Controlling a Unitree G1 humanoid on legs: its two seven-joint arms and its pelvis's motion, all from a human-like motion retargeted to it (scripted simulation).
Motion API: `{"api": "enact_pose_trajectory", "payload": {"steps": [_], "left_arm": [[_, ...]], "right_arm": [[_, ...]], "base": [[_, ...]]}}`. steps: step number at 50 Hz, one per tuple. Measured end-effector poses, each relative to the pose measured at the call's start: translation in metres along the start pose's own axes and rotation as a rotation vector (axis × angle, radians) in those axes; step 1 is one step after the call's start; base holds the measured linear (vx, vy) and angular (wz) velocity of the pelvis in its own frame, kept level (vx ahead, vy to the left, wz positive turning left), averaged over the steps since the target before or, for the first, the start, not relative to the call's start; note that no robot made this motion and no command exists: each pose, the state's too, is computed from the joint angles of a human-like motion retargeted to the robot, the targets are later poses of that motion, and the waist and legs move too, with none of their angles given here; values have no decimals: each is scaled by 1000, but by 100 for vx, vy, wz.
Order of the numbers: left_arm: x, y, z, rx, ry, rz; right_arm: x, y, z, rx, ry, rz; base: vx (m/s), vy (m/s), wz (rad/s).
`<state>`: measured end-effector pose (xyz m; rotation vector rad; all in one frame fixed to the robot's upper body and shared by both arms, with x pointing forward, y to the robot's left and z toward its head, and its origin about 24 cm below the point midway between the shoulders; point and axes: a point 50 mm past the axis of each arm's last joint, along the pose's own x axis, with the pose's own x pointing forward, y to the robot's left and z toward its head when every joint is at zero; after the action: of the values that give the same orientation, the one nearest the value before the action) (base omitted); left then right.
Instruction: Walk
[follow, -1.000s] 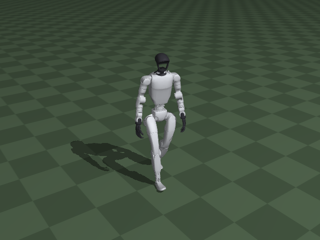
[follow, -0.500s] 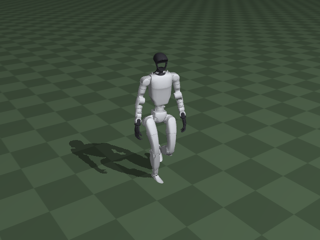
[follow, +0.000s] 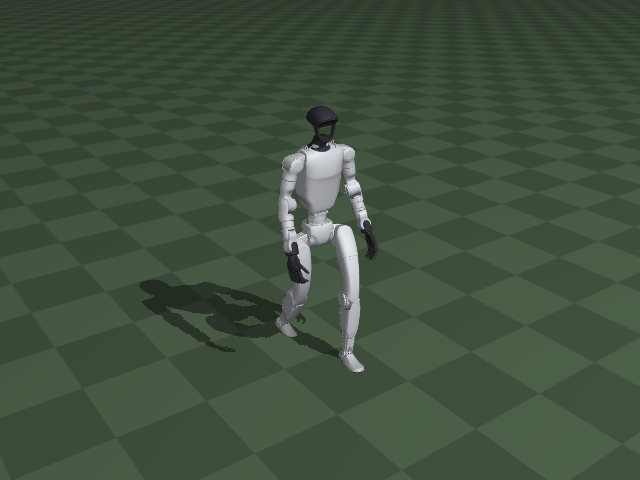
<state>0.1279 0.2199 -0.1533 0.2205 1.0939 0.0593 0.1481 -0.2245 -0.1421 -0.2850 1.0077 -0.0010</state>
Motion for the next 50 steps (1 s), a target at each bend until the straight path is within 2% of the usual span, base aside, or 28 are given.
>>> {"api": "enact_pose_trajectory", "payload": {"steps": [6, 12, 23, 31, 38, 44, 50], "left_arm": [[-11, 2, -53, -76, 181, -10], [-16, 10, -68, -42, 233, 2], [-8, 23, -36, 20, 108, 53], [-8, 12, -39, -1, 120, 41], [-5, 0, -31, 42, 122, -28], [1, 10, 3, 26, 10, 9], [1, 16, 8, -25, -25, 60]], "right_arm": [[-10, 12, -51, 86, 191, 55], [-11, 2, -53, 158, 191, 11], [-6, -13, -27, 221, 75, -79], [-13, -12, -51, 226, 152, -102], [-17, -20, -61, 164, 196, -116], [-11, -22, -44, 79, 152, -92], [-5, -20, -23, 26, 74, -80]], "base": [[70, 4, 51], [72, 4, 48], [76, -2, 54], [73, -11, 50], [64, -14, 51], [64, -14, 19], [68, -3, -4]]}}
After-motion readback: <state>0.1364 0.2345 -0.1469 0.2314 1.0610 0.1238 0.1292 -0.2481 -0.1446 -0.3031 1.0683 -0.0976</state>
